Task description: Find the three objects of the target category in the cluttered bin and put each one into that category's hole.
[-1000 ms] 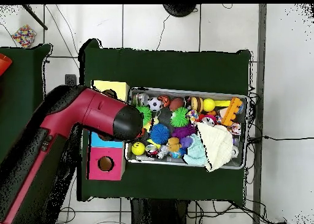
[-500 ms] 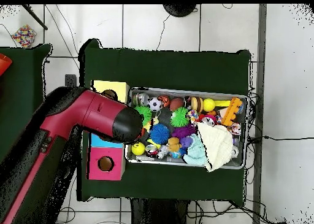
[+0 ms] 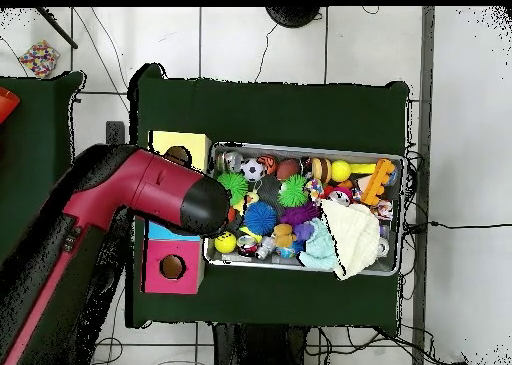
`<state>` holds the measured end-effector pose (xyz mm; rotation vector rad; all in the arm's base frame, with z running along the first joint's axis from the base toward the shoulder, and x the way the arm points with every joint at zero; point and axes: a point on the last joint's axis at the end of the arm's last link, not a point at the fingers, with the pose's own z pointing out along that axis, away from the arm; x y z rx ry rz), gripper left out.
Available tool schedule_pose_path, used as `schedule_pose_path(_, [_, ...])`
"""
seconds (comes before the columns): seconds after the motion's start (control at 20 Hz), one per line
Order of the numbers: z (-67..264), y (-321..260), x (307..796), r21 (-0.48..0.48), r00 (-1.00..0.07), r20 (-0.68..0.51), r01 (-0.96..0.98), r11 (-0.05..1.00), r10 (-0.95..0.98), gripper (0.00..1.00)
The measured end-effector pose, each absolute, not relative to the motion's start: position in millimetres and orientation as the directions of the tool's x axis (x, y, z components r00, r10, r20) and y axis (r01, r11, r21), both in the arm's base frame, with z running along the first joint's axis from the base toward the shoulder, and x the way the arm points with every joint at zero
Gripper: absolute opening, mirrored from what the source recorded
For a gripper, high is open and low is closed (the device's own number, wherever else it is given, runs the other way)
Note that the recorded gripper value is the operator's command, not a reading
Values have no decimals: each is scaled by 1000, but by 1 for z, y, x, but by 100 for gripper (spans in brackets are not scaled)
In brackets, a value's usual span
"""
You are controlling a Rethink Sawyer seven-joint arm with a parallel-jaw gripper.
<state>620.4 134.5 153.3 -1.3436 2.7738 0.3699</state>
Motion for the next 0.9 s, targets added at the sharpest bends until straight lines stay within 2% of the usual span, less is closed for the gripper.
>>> schedule_pose_path(0.9, [152,141,632,139,-637,-214,-770,623,-740,0])
